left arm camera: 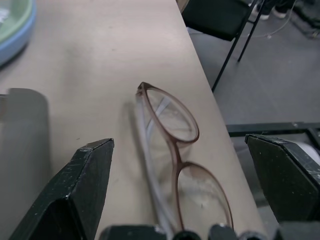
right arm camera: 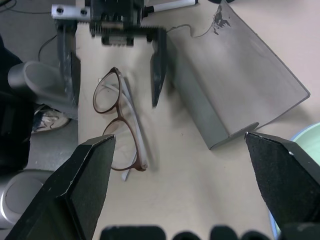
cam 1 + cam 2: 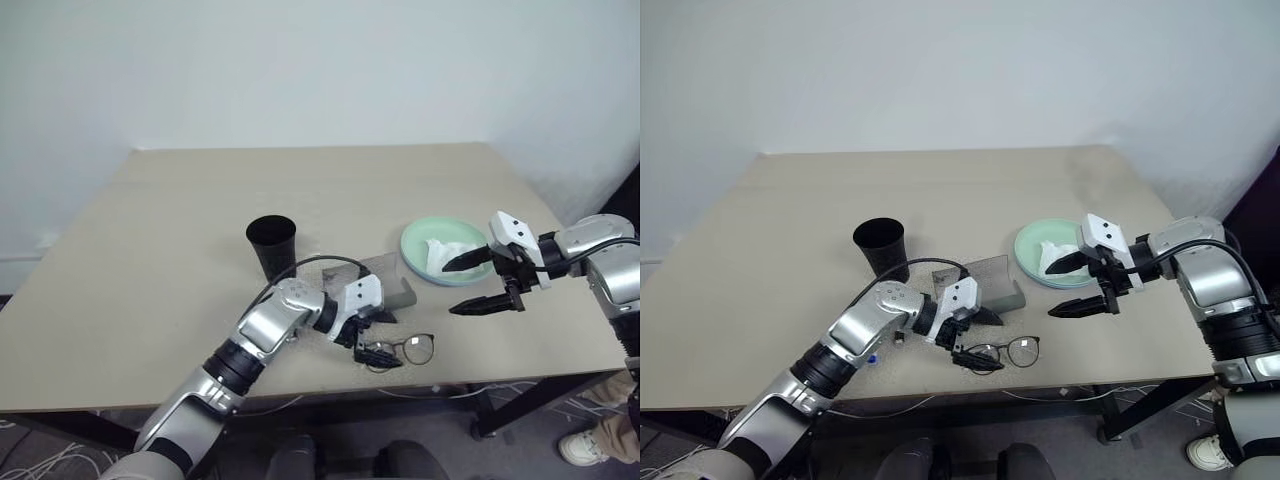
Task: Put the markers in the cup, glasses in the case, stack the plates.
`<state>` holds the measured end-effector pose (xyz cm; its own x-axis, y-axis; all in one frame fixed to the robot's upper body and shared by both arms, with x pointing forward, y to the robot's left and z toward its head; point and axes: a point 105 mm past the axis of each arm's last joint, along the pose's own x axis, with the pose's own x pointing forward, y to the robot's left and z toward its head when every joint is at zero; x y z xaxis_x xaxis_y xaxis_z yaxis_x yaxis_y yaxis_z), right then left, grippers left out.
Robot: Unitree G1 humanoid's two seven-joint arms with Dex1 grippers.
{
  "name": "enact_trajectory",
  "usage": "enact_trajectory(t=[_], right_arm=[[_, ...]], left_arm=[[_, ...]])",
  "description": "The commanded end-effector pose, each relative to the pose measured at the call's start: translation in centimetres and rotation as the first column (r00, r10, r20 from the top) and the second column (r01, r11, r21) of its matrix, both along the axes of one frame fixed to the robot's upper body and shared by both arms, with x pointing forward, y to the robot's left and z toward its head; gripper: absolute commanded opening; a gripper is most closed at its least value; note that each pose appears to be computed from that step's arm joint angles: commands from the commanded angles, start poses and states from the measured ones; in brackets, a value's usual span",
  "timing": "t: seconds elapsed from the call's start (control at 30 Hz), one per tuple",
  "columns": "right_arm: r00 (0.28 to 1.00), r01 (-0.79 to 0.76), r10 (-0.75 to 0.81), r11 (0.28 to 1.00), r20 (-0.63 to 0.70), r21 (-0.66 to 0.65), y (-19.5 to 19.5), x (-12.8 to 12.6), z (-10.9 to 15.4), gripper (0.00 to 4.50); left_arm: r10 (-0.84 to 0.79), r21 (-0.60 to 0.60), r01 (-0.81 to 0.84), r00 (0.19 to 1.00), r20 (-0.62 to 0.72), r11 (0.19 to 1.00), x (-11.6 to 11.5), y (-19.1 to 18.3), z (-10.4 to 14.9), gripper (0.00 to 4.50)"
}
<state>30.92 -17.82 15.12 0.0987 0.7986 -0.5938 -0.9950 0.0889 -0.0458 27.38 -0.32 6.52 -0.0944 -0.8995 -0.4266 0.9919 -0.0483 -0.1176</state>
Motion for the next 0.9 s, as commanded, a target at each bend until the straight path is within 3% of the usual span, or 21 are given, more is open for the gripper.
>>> enact_trajectory(t=[0.03,0.2,0.77,0.9], right_arm=[[0.999,0.001,-0.002,1.000,0.054,0.009,0.1,0.3,1.3,4.50],[0.998,0.006,-0.006,1.000,0.056,0.010,0.2,0.4,1.2,4.50],[0.998,0.019,-0.019,1.000,0.067,0.007,0.4,0.7,0.9,4.50],[0.997,0.021,-0.022,1.000,0.071,0.005,0.4,0.8,0.9,4.50]], left_arm=[[-0.013,-0.009,0.014,0.999,0.052,1.000,0.5,-0.6,1.0,3.56],[-0.037,0.014,0.036,0.998,0.043,0.999,-0.1,-0.7,0.1,1.86],[-0.053,0.026,0.052,0.998,0.037,0.998,-0.6,-0.7,-0.4,1.86],[-0.057,0.029,0.056,0.998,0.037,0.998,-0.7,-0.7,-0.4,0.90]])
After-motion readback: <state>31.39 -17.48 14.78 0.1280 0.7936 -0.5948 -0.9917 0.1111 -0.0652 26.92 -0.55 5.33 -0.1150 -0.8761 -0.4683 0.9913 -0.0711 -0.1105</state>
